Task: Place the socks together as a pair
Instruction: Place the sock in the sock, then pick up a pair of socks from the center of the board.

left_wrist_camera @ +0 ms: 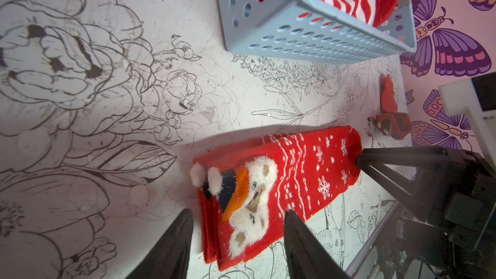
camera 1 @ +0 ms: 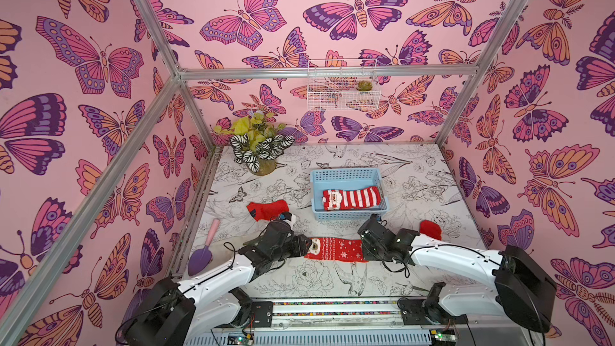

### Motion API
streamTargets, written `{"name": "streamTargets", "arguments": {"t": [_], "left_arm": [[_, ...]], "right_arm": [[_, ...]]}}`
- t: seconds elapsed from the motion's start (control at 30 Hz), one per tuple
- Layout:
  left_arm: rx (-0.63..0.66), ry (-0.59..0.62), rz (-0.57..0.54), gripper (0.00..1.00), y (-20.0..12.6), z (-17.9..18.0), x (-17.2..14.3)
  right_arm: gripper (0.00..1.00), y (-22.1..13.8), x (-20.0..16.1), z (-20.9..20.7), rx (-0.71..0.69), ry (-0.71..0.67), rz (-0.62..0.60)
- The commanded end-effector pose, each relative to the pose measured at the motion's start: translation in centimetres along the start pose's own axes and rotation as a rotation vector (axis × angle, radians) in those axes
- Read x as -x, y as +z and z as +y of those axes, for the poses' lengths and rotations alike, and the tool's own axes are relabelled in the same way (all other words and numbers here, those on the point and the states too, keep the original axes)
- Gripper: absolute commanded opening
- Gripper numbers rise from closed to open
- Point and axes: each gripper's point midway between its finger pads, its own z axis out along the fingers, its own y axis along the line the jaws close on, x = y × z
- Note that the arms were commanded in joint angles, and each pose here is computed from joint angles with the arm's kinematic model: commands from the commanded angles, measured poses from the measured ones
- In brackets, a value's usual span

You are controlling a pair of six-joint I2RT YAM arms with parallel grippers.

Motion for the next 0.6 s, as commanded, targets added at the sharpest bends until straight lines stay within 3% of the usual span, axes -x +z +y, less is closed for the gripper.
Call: {"name": "streamTargets", "arguments": {"t": [0.0,0.1,0.2,0.3,0.57], "left_arm": [[0.006,-0.003,0.004,0.52,-0.3,0.0,-0.2],[-0.023,-0.006,0.024,0.44,-0.4,-0.7,-0.3],[-0.066,-0.005,0.036,0.17,-0.7,-1.8,-0.2],[-0.094,-0.01,0.034,0.05,-1.0,-2.8,0.1],[-0.07,0.019,0.091,0.0,0.8,-2.9,-1.0]], "right_arm": [[0.39,-0.9,0.7,-0.5,-0.01,0.023,-0.032],[0.37,-1.2,1.2,-0.7,-0.014,0.045,-0.06],[0.27,-1.6,1.8,0.0,0.023,0.052,-0.084],[0.16,-1.5,2.1,0.8,0.073,0.064,-0.101],[0.14,0.3,1.9,0.5,0.013,0.055,-0.082]]}}
